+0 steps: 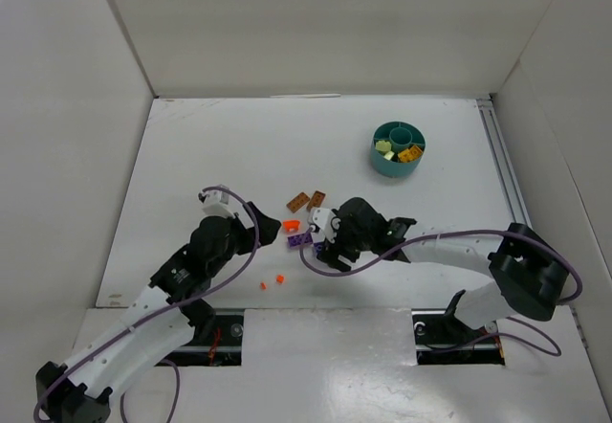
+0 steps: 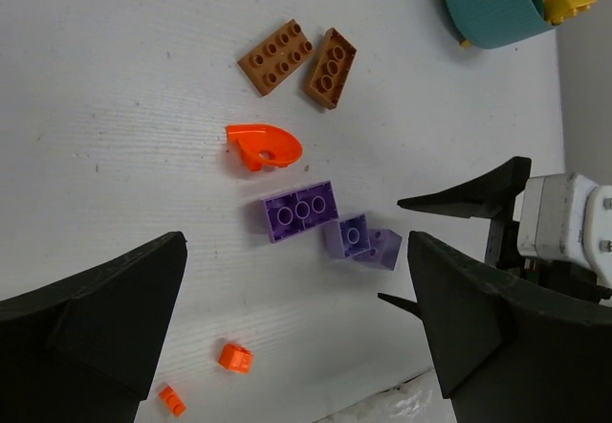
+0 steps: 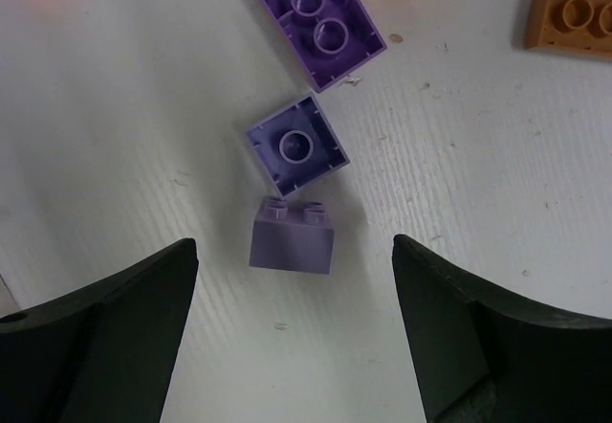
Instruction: Sort the legos into containers by color
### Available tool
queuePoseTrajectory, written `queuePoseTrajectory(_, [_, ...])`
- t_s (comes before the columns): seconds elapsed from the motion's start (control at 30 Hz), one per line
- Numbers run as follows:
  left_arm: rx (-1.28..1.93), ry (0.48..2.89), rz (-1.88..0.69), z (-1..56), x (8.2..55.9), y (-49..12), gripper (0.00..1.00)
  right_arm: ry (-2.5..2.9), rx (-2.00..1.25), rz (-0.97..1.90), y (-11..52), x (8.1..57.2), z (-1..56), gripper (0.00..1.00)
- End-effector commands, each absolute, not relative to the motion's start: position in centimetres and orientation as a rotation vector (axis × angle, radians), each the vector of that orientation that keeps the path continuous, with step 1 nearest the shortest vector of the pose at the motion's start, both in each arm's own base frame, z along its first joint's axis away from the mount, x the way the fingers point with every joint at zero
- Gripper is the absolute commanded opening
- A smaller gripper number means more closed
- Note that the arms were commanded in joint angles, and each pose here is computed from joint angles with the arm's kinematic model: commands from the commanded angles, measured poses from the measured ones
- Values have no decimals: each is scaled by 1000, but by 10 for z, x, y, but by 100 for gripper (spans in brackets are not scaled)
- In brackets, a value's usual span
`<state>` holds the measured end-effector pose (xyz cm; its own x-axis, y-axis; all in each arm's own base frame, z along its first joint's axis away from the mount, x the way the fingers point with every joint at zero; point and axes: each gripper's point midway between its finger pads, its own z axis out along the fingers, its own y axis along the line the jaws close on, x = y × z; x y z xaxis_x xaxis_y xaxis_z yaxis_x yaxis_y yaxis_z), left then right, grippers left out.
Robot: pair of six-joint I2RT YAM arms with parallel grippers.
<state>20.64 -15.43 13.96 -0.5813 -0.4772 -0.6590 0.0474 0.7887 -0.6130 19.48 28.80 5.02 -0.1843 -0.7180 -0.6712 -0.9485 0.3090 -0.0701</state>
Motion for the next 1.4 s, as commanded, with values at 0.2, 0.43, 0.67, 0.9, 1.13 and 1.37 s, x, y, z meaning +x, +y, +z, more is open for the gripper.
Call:
queuePoseTrajectory(0.2, [-319,2133,-750,131,207,-162,100,2026,-1274,457,292,210,47,84])
queuePoseTrajectory(0.43, [-307,2131,-775,131,207,-167,100,2009,-1252,470,299,215,43,76])
queuePoseTrajectory(0.67, [-283,2107,-808,136,209,-172,100,2027,-1224,463,292,212,40,37])
queuePoseTrajectory(0.9, [-256,2126,-822,129,205,-175,100,1920,-1193,520,295,210,80,27])
queuePoseTrajectory(1.13, [-211,2121,-828,130,205,-178,100,1836,-1100,380,273,258,155,27])
queuePoseTrajectory(1.37, [-185,2164,-819,129,212,-188,100,1840,-888,139,209,352,224,27])
